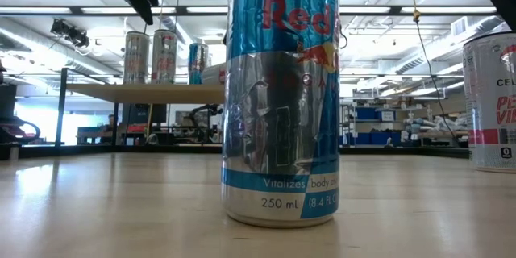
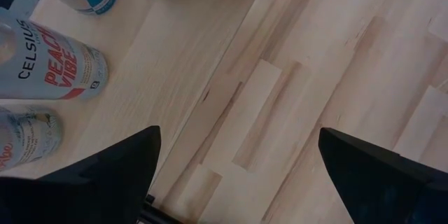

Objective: Place canned beverage on shelf
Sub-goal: Put the red-silver soda can on the shelf aligned with the other red-silver soda can

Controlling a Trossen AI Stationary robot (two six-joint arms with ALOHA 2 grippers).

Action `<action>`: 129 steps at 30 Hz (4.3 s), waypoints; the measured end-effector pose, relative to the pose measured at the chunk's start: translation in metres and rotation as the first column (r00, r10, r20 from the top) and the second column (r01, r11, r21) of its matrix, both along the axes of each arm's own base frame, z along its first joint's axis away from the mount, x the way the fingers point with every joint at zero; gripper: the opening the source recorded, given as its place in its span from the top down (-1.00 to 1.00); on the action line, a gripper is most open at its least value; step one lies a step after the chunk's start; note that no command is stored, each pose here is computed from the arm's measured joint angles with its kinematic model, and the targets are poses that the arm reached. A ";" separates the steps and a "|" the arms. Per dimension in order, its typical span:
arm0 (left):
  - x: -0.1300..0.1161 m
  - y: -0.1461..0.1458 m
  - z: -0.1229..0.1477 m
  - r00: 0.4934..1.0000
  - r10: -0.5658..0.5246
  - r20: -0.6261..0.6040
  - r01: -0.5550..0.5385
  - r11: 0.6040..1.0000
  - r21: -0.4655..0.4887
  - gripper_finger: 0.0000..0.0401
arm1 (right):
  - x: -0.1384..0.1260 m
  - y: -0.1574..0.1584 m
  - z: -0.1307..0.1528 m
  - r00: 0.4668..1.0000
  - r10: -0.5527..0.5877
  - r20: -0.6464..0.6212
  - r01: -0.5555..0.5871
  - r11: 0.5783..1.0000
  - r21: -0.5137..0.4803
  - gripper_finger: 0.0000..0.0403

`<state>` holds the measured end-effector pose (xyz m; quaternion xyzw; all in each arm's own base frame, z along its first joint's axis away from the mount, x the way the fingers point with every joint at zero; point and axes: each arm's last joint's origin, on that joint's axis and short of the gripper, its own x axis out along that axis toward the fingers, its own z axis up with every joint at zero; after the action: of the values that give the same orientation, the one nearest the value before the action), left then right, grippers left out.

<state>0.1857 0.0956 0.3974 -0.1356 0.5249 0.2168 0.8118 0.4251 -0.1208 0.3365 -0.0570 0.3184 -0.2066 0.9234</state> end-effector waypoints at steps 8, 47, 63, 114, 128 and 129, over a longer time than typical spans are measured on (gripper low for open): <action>0.000 0.000 0.000 1.000 0.000 -0.003 0.000 1.000 -0.001 -0.94 | 0.001 0.003 -0.001 0.999 0.049 -0.003 -0.049 0.999 0.015 -0.32; 0.000 0.000 0.000 1.000 0.000 -0.003 0.000 1.000 -0.001 -0.94 | -0.007 -0.004 -0.007 0.997 -0.049 -0.057 0.057 0.987 0.152 -0.90; -0.001 0.000 0.000 1.000 0.001 -0.006 -0.001 1.000 -0.003 -0.94 | -0.003 -0.011 -0.034 0.995 -0.099 -0.018 0.101 0.983 0.154 -0.90; -0.001 0.000 0.000 1.000 0.000 -0.006 0.000 1.000 -0.003 -0.94 | -0.025 0.008 0.036 0.985 -0.029 -0.169 0.048 0.992 0.113 -0.51; 0.012 0.004 0.006 0.985 -0.122 0.119 0.115 0.991 0.065 -0.94 | -0.042 0.018 0.055 0.970 0.100 -0.221 -0.043 0.967 0.252 -0.51; 0.013 0.004 0.006 0.981 -0.133 0.141 0.126 0.990 0.057 -0.94 | -0.042 0.019 0.055 0.968 0.109 -0.224 -0.048 0.964 0.261 -0.51</action>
<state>0.1991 0.0997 0.4039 -0.0971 0.4672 0.1658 0.8630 0.3829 -0.1017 0.3918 0.0245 0.4473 -0.1188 0.8861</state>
